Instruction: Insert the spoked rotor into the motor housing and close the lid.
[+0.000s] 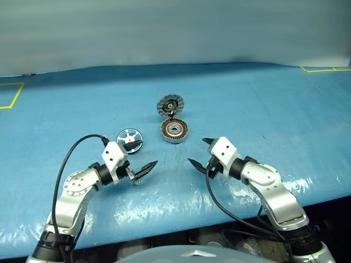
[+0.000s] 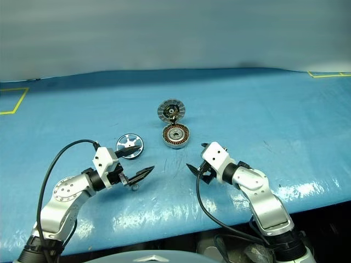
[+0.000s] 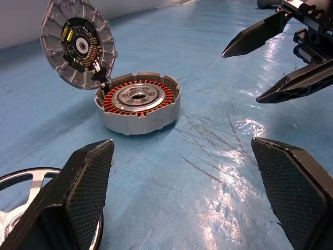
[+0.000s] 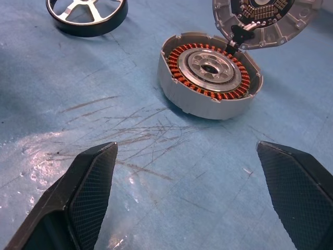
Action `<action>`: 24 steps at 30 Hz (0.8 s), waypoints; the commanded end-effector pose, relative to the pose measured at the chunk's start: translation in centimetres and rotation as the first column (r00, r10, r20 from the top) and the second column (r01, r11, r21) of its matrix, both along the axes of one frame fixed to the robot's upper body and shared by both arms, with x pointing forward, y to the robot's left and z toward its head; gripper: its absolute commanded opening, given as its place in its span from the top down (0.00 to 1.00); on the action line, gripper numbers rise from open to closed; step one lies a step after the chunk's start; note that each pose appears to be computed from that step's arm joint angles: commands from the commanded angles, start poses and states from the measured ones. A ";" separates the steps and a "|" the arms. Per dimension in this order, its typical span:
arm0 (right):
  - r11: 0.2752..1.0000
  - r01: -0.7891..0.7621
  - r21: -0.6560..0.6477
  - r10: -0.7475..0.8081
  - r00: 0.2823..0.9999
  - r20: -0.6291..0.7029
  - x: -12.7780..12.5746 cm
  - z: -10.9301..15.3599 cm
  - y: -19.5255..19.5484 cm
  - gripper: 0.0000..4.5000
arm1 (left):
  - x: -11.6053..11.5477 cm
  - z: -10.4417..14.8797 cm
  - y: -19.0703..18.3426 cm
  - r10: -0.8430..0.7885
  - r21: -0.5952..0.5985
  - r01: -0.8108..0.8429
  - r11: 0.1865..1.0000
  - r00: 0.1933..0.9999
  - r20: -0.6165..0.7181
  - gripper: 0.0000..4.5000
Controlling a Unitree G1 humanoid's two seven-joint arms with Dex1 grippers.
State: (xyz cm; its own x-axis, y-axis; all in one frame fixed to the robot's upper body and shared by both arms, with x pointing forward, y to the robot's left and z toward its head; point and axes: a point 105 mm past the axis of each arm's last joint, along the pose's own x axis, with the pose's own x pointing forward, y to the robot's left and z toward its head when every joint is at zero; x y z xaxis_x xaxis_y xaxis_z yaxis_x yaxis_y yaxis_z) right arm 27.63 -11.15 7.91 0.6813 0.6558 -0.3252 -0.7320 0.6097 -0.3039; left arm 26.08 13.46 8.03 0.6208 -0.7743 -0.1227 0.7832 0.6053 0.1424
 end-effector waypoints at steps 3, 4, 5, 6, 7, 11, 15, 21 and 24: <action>1.000 -0.004 -0.009 0.004 0.999 0.047 0.4 0.9 0.0 0.00 | 0.1 0.5 0.2 -0.005 0.008 0.004 1.000 0.999 0.045 0.00; 1.000 -0.004 -0.010 0.005 0.999 0.047 0.5 0.9 0.0 0.00 | 0.1 0.5 0.2 -0.006 0.005 0.005 1.000 0.999 0.044 0.00; 1.000 -0.005 -0.013 0.006 0.999 0.049 0.5 0.9 0.0 0.00 | 0.1 0.5 0.2 -0.005 0.011 0.004 1.000 0.999 0.050 0.00; 1.000 -0.007 -0.014 0.007 0.999 0.049 0.5 0.9 0.0 0.00 | 0.1 0.5 0.2 -0.005 0.016 0.004 1.000 0.999 0.054 0.00; 1.000 -0.007 -0.014 0.008 0.999 0.048 0.5 0.9 0.0 0.00 | 0.2 0.5 0.2 -0.005 0.018 0.004 1.000 0.998 0.056 0.00; 1.000 -0.004 -0.009 0.004 0.999 0.053 0.7 1.0 0.0 0.00 | 0.2 0.5 0.2 -0.007 0.020 0.006 1.000 0.998 0.060 0.00; 1.000 -0.009 -0.011 0.010 0.998 0.061 0.9 1.2 0.1 0.00 | 0.3 0.6 0.3 -0.001 0.026 -0.001 1.000 0.998 0.068 0.00; 0.999 -0.025 -0.029 0.027 0.997 0.075 1.4 1.6 0.3 0.00 | 0.3 0.7 0.3 0.001 0.022 -0.003 1.000 0.998 0.069 0.00; 1.000 -0.029 -0.012 0.030 0.997 0.074 2.0 2.0 0.4 0.00 | 0.4 0.8 0.3 0.009 0.016 -0.010 1.000 0.997 0.075 0.00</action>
